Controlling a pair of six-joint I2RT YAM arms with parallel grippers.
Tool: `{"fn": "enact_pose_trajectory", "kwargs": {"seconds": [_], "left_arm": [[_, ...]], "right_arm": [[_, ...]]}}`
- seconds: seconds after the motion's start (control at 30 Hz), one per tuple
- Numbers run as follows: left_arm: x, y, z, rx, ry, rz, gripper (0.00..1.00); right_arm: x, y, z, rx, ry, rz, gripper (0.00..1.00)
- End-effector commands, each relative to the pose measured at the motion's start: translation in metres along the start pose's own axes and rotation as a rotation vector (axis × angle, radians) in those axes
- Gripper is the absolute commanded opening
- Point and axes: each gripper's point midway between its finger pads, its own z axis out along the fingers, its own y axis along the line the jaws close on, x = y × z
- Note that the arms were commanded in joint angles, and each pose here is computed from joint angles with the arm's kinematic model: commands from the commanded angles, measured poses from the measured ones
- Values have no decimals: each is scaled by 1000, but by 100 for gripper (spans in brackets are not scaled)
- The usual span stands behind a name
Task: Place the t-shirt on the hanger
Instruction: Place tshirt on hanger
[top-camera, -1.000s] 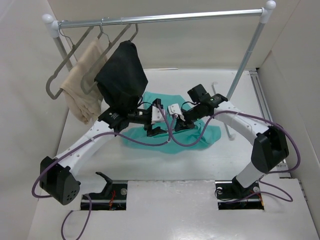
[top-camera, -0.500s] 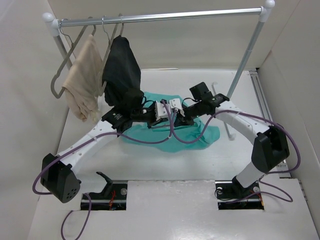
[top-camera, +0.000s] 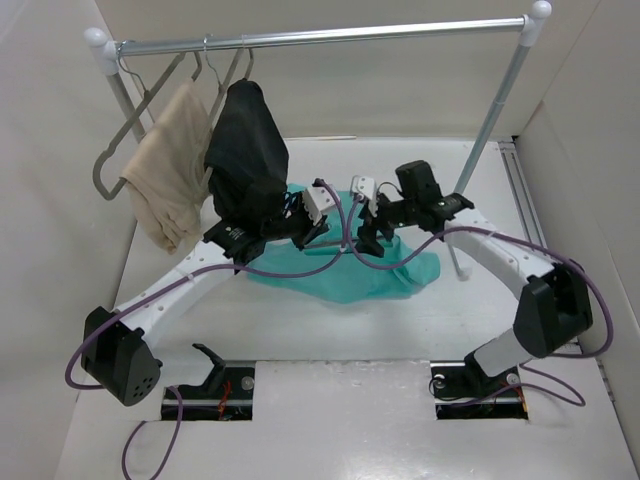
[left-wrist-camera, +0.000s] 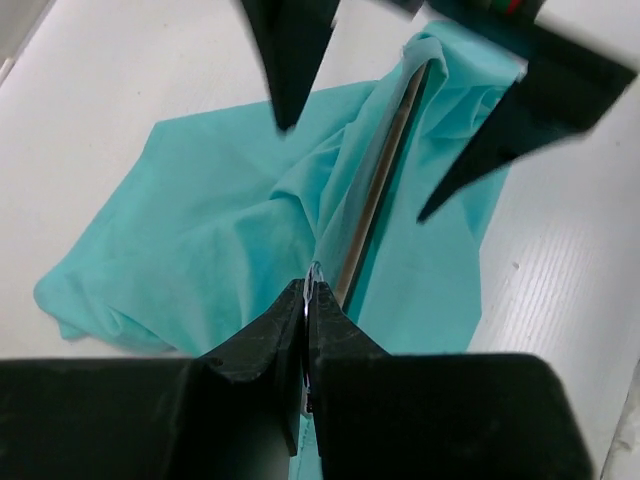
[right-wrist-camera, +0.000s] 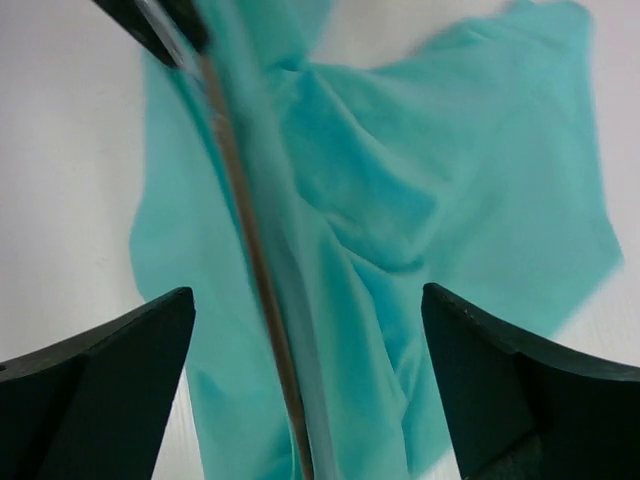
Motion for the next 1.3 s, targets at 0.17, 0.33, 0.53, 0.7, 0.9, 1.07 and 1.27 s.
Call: {"fn": "enact_pose_trajectory", "kwargs": {"seconds": [0.17, 0.33, 0.53, 0.7, 0.9, 1.07, 1.27], "left_arm": [[-9, 16, -2, -126, -43, -159, 0], [-11, 19, 4, -129, -53, -156, 0], [-17, 23, 4, -138, -77, -125, 0], [-20, 27, 5, -162, -97, -138, 0], [-15, 26, 4, -174, -109, -152, 0], [-17, 30, 5, -196, -126, -155, 0], [-22, 33, 6, -200, -143, -149, 0]], "right_arm": [[-12, -78, -183, 938, -171, 320, 100], [-61, -62, -230, 1128, -149, 41, 100], [-61, -93, -222, 1206, 32, -79, 100], [-21, -104, -203, 1103, -108, 143, 70], [-15, -35, -161, 934, -183, 359, 93], [-8, -9, -128, 872, -272, 508, 80], [5, -29, -110, 866, -303, 692, 82]]}}
